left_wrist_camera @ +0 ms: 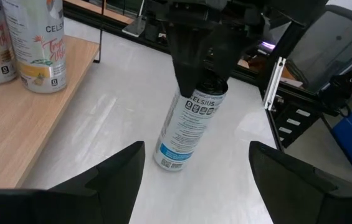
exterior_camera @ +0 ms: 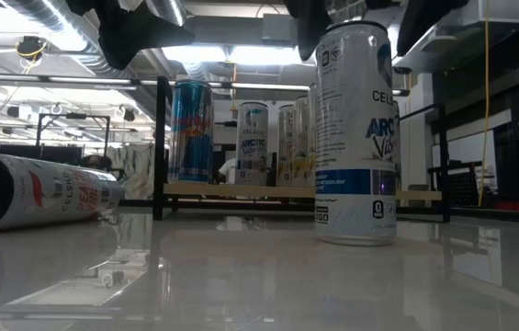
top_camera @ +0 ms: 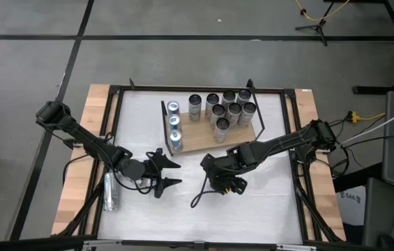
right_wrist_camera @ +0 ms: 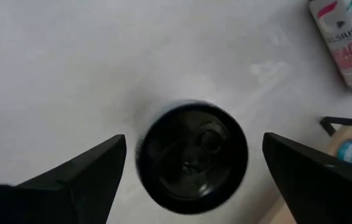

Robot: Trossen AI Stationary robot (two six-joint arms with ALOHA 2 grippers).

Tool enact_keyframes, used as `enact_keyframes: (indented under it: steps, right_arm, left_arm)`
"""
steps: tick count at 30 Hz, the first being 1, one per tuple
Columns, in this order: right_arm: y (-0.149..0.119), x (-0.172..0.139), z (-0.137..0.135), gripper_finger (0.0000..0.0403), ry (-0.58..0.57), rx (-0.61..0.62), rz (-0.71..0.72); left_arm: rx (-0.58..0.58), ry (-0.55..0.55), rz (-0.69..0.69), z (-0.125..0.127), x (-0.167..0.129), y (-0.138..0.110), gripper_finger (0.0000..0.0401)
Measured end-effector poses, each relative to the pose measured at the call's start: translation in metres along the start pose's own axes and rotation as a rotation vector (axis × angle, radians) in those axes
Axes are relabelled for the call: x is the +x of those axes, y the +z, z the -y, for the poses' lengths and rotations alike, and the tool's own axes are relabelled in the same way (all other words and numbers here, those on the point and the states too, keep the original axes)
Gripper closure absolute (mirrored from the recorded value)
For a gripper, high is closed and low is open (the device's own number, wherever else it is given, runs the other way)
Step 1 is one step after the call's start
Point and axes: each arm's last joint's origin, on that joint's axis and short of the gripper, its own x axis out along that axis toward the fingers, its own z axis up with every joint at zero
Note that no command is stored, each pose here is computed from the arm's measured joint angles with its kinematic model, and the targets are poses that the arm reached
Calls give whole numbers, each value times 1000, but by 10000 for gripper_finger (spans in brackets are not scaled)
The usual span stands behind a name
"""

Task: Place canned beverage on shelf
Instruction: Put the white-blue soda can on the shelf aligned with the other white-blue soda can

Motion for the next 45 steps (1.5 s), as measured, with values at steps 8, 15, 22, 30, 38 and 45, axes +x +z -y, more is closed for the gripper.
enact_keyframes:
  steps: [8, 15, 22, 30, 38, 45]
  right_arm:
    - [-1, 7, 0, 31, 9, -29, -26]
    - [-1, 8, 0, 31, 12, 14, -30]
    - [-1, 9, 0, 31, 28, 16, -18]
    - [-4, 11, -2, 31, 50, 21, -51]
    - [-2, 12, 0, 31, 30, 19, -34]
    - [-2, 20, 1, 38, 48, 16, -45]
  left_arm:
    - [0, 19, 12, -1, 0, 0, 119]
    - [-3, 28, 16, -2, 1, 1, 119]
    - [-3, 28, 15, -2, 1, 1, 119]
    - [-28, 28, 16, -2, 1, 1, 119]
    - [-27, 28, 16, -2, 1, 1, 119]
    - [-27, 28, 16, -2, 1, 1, 119]
